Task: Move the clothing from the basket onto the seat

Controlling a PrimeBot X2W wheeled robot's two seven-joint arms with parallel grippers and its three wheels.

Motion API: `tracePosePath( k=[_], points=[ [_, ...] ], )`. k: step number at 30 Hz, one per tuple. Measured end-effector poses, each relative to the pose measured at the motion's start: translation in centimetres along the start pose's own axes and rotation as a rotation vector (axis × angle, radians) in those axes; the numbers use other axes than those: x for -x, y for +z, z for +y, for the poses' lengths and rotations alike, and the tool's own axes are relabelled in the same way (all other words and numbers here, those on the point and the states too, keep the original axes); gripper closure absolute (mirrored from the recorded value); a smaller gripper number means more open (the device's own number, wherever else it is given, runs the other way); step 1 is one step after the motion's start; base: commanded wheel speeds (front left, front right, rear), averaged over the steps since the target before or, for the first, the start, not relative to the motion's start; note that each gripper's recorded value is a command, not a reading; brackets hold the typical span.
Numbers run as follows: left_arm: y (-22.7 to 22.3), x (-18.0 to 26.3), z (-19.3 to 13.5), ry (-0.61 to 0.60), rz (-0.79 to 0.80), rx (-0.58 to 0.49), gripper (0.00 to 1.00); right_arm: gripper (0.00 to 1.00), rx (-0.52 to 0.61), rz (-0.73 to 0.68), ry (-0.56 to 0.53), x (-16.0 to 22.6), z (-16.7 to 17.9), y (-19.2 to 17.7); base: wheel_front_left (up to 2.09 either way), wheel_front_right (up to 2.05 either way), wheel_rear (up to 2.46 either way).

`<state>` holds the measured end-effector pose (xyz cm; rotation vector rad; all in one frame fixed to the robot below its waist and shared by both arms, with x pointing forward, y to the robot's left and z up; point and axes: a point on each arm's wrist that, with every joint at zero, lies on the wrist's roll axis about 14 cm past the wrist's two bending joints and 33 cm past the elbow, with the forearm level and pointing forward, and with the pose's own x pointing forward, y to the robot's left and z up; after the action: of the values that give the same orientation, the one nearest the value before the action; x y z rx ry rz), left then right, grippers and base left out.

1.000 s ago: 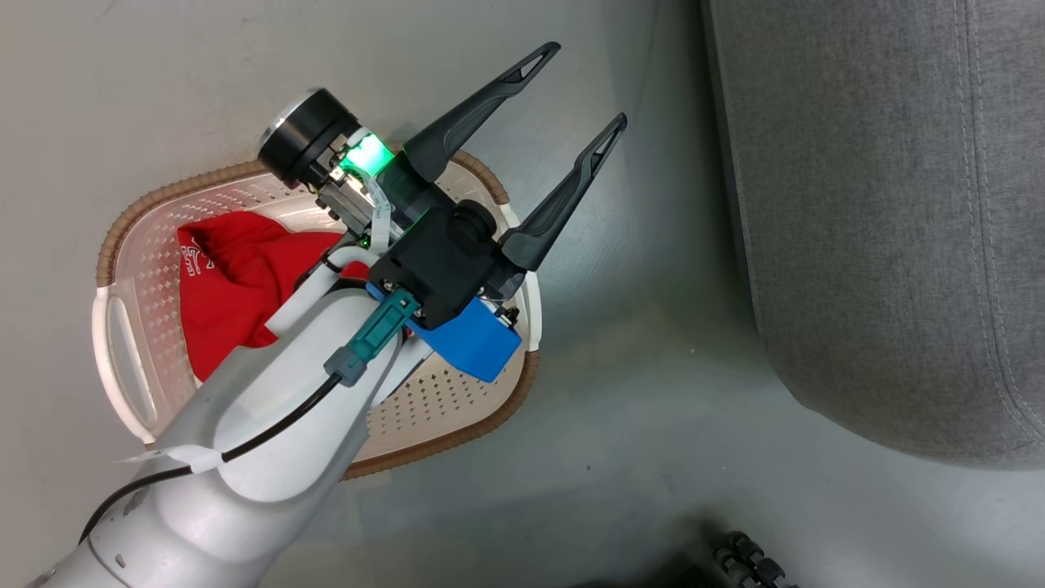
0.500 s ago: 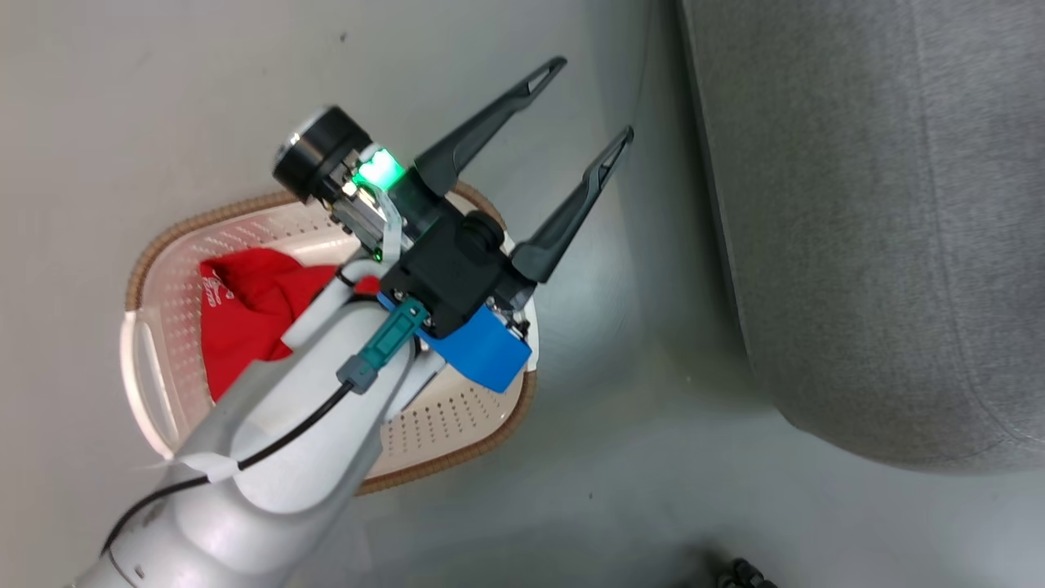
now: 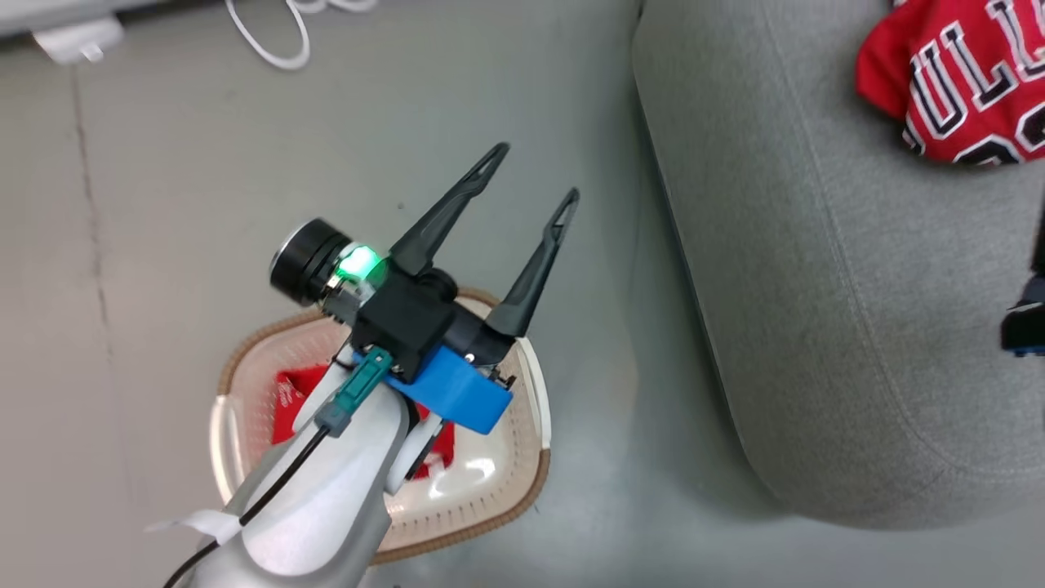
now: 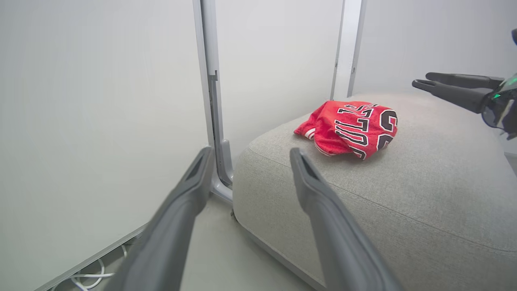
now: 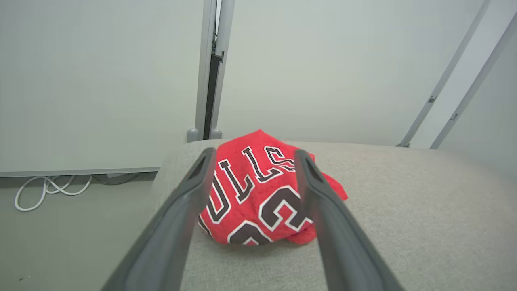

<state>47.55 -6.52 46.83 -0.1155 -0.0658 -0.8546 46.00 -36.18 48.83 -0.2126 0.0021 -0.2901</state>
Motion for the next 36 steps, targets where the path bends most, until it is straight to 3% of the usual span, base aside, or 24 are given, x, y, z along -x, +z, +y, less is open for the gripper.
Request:
tracePosePath(
  k=[8,18,23,36],
  points=[
    [3.9,4.2,2.8,0.197,-0.033,-0.038,0.00,0.00,-0.101,-0.177,0.167,1.9,6.5,6.5,0.00,0.00,0.00],
    [7.1,12.7,8.4,0.508,-0.060,-0.076,0.00,0.00,-0.211,-0.216,0.336,5.0,14.1,8.6,0.00,0.00,0.00],
    [8.5,16.9,9.5,0.626,-0.082,-0.090,0.00,0.00,-0.246,-0.218,0.388,6.9,16.1,9.3,0.00,0.00,0.00],
    [8.3,21.7,8.2,0.712,-0.069,-0.085,0.00,0.00,-0.283,-0.198,0.413,10.4,16.8,9.2,0.00,0.00,0.00]
  ],
)
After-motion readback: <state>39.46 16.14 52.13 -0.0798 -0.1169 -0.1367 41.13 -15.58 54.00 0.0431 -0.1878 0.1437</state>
